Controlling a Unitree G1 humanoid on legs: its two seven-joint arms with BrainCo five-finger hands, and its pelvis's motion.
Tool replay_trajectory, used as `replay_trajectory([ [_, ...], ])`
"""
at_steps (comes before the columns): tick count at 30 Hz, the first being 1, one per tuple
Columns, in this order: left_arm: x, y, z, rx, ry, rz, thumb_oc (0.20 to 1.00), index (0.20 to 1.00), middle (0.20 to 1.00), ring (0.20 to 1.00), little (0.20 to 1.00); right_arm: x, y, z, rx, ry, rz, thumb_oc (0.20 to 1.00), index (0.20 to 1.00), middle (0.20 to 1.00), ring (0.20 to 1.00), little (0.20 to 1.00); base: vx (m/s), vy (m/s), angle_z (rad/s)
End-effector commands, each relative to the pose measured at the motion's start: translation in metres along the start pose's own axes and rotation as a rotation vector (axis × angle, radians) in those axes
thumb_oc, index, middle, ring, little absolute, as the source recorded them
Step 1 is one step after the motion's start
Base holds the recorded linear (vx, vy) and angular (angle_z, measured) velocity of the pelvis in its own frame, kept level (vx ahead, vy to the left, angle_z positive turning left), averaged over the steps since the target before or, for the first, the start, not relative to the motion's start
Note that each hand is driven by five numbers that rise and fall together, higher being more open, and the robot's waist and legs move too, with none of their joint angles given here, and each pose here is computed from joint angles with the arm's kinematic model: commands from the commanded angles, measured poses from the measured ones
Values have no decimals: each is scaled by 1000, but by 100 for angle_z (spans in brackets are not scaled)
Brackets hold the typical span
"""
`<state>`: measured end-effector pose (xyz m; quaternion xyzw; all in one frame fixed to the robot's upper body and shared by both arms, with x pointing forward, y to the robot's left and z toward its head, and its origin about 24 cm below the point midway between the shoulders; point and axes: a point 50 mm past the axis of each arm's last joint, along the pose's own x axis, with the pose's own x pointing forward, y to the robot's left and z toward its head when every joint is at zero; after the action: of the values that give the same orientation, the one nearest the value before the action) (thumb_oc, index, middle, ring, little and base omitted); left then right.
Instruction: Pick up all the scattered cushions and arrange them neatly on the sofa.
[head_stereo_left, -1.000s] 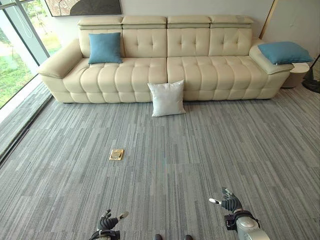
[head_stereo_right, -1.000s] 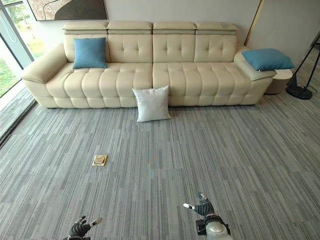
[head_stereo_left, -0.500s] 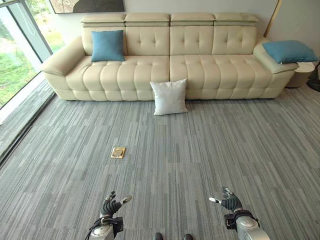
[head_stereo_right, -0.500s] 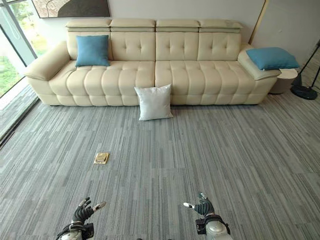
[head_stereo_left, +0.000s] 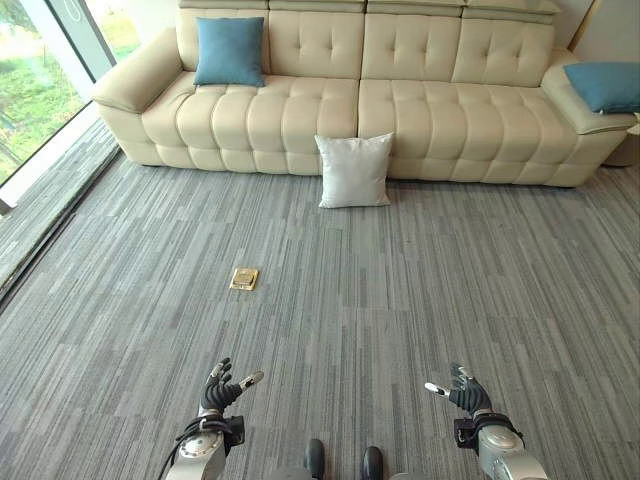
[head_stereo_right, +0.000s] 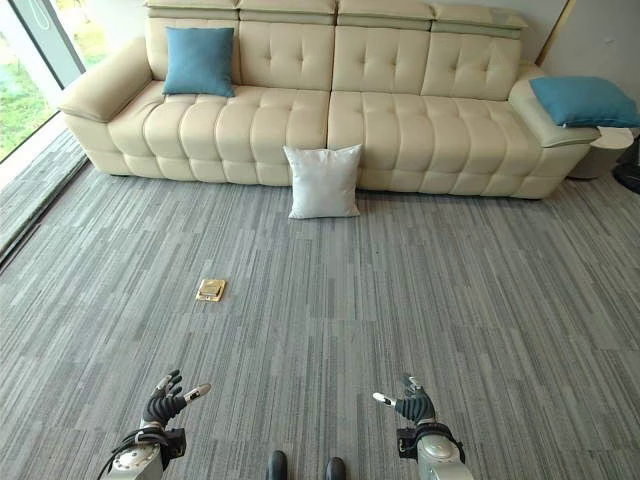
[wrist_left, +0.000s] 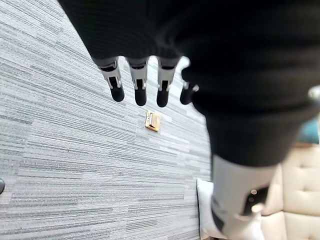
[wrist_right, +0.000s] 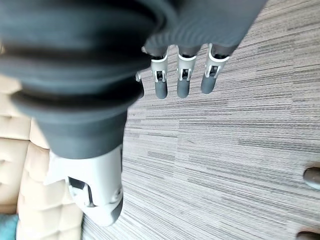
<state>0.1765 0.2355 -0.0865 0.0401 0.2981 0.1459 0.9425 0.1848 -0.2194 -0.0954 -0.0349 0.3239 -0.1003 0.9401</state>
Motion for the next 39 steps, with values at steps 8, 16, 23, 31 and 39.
replay_trajectory([
  [8,14,6,26,17,-95,28,1000,1000,1000,1000,1000,7,1,33,80,-128,-10,1000,1000,1000,1000,1000,151,-5,-1],
  [16,11,-2,26,-46,-101,-12,1000,1000,1000,1000,1000,6,-20,15,56,-64,-65,1000,1000,1000,1000,1000,258,-155,33],
  [23,13,-3,26,-74,-94,-9,1000,1000,1000,1000,1000,8,-27,23,68,-87,-82,1000,1000,1000,1000,1000,170,-95,7],
  [31,9,-6,18,-44,-65,-15,1000,1000,1000,1000,1000,8,-30,24,19,-86,-92,1000,1000,1000,1000,1000,304,76,-5],
  [39,6,9,10,4,-45,11,1000,1000,1000,1000,1000,5,-20,16,-20,-64,-40,1000,1000,1000,1000,1000,351,232,-34],
])
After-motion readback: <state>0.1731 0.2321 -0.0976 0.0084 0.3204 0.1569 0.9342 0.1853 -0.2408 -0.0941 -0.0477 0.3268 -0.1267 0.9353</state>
